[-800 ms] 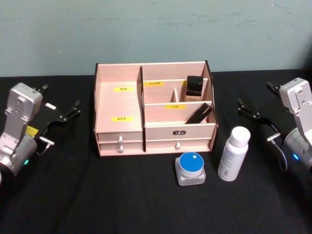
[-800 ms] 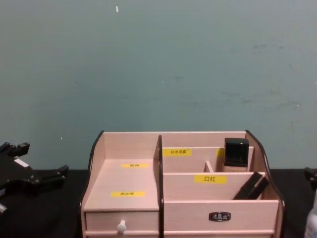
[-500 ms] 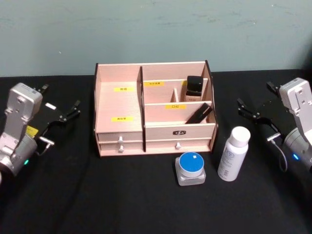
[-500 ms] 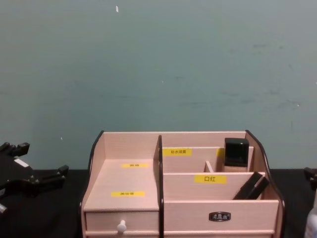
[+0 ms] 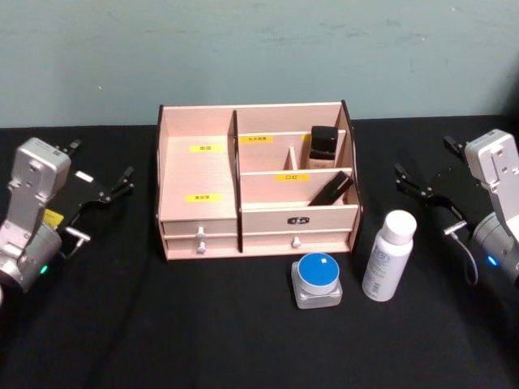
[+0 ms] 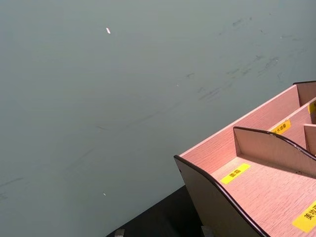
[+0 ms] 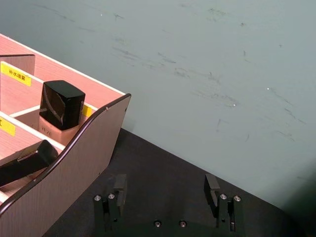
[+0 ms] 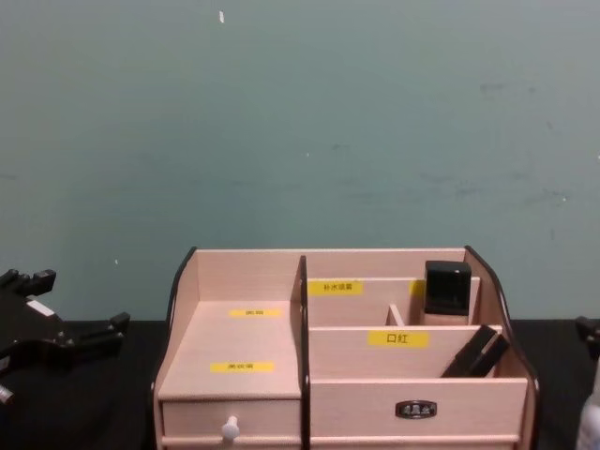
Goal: Pick up the facial cleanser and watermelon frost from the table and place them into the tiered storage box.
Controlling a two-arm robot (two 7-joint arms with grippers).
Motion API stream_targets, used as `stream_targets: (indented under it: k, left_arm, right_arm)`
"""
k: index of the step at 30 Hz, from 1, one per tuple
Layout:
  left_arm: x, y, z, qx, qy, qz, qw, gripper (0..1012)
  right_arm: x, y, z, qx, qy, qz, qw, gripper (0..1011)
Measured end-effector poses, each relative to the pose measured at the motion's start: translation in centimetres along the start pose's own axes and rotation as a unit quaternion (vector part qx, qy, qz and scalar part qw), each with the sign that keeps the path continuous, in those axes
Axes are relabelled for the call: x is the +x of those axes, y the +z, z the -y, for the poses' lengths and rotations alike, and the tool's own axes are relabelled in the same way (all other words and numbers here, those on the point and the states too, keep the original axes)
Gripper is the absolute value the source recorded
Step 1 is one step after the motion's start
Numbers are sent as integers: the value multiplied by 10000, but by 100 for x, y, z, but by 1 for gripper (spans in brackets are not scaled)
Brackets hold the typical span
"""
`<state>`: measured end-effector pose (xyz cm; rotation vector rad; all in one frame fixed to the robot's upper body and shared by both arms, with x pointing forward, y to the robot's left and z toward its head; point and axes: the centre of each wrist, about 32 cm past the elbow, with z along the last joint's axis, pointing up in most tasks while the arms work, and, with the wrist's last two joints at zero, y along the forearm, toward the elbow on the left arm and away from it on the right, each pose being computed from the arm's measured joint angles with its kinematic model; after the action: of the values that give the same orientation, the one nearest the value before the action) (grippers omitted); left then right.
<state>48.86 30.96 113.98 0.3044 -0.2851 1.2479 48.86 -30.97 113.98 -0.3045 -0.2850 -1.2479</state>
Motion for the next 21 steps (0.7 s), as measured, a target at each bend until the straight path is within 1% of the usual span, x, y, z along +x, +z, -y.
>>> stream_targets:
  k: [8, 11, 14, 17, 18, 21]
  left_arm:
    - [0, 0, 0, 0, 0, 0, 10000, 1001]
    - [0, 0, 0, 0, 0, 0, 10000, 1001]
    - [0, 0, 0, 0, 0, 0, 10000, 1001]
    - [0, 0, 0, 0, 0, 0, 10000, 1001]
    - [0, 0, 0, 0, 0, 0, 10000, 1001]
    - [0, 0, 0, 0, 0, 0, 10000, 1001]
  right_arm:
    - [4, -1, -2, 1, 5, -7, 10000, 1002]
    - [62, -5, 0, -9, -28, -164, 9999, 1003]
    - [99, 9, 57, -18, -33, -204, 9998, 1002]
    - [142, 61, 144, -7, -44, -172, 9998, 1002]
    - [168, 111, 198, 12, -47, -167, 9998, 1003]
    - [202, 199, 283, 35, -39, -183, 9998, 1002]
